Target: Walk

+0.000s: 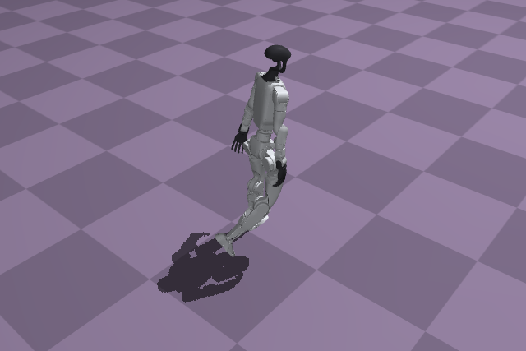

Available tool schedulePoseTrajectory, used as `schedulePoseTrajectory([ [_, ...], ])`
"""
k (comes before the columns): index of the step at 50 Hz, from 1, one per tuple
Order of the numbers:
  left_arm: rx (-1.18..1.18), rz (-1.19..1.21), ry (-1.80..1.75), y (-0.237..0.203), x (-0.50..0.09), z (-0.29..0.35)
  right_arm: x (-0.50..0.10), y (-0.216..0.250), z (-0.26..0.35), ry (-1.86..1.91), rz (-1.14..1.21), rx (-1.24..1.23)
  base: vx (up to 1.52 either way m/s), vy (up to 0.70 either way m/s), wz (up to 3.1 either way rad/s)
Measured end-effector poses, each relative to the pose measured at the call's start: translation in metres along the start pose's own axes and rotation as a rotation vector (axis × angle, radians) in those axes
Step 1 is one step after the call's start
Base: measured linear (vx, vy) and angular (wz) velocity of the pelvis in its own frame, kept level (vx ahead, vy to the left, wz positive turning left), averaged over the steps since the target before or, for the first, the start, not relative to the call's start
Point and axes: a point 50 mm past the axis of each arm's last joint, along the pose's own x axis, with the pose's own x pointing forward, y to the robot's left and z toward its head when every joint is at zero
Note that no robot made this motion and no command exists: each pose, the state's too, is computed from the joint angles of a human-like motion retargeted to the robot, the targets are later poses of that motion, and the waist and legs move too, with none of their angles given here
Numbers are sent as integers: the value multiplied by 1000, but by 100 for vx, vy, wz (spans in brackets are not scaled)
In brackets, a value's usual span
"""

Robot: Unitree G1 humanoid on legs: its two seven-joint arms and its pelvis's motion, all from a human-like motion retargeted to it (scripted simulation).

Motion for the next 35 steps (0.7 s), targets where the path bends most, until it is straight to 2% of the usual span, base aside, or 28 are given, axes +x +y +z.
schedulePoseTrajectory([
  [5,108,80,-158,33,-7,66,-8,11,-36,96,35,53,52,5,-12],
  [11,123,148,-422,49,-28,142,-18,19,-67,187,46,85,53,3,4],
  [18,67,171,-611,60,-50,188,-19,23,-72,218,64,133,59,-28,-23],
  [25,117,115,-533,44,-39,174,-20,26,-74,220,65,147,73,5,68],
  [35,145,89,-323,28,-14,106,-6,1,-26,79,4,128,57,-5,67],
])
